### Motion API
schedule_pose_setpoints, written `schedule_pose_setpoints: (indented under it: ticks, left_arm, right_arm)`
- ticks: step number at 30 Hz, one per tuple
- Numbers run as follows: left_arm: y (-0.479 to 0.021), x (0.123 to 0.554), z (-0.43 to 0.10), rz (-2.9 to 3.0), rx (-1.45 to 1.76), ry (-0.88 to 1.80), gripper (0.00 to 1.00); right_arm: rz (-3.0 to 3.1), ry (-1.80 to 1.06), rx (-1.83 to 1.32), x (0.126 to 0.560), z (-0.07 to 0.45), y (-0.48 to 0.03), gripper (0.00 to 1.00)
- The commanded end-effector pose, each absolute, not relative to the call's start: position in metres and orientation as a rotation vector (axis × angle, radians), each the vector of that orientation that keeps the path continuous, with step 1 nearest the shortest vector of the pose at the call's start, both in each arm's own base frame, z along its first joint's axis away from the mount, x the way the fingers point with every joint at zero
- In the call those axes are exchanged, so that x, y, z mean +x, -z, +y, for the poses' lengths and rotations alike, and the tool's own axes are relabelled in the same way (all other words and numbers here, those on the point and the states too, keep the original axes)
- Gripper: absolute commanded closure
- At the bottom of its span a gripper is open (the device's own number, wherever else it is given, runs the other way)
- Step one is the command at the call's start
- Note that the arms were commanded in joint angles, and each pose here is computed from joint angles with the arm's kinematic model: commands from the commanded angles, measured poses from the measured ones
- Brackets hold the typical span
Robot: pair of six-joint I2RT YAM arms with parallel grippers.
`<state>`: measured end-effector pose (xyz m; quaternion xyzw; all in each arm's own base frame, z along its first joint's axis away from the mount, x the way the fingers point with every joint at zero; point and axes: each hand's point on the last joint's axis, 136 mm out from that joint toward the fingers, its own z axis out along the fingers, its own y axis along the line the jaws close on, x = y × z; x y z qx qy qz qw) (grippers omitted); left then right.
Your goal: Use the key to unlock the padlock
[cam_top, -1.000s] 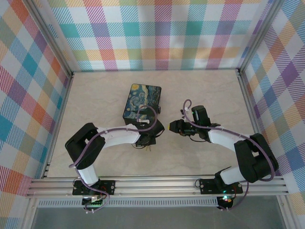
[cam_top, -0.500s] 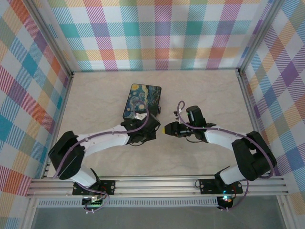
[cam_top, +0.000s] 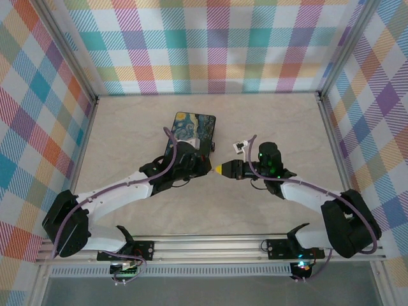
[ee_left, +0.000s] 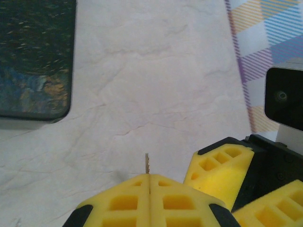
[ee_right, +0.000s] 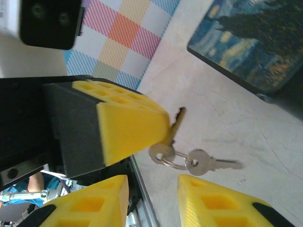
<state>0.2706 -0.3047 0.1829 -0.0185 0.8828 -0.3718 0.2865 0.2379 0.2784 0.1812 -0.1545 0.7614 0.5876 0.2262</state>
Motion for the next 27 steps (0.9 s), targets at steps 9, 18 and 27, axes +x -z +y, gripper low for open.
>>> schedule_pose_setpoints:
  ticks: [9,18,27]
  left_arm:
    - [-0.22,0.265,-0.323,2.239,0.017,1.251,1.0]
    - [-0.229,0.265,-0.325,2.21,0.007,1.317,1.0]
    - [-0.231,0.264,-0.327,2.198,0.0,1.361,1.0]
  right_arm:
    - [1.99,-1.591,-0.547,0.231,0.278,-0.198,0.66]
    - [1.977,-1.584,-0.537,0.237,0.279,-0.196,0.65]
    - [1.917,-1.597,-0.539,0.238,0.279,-0.206,0.77]
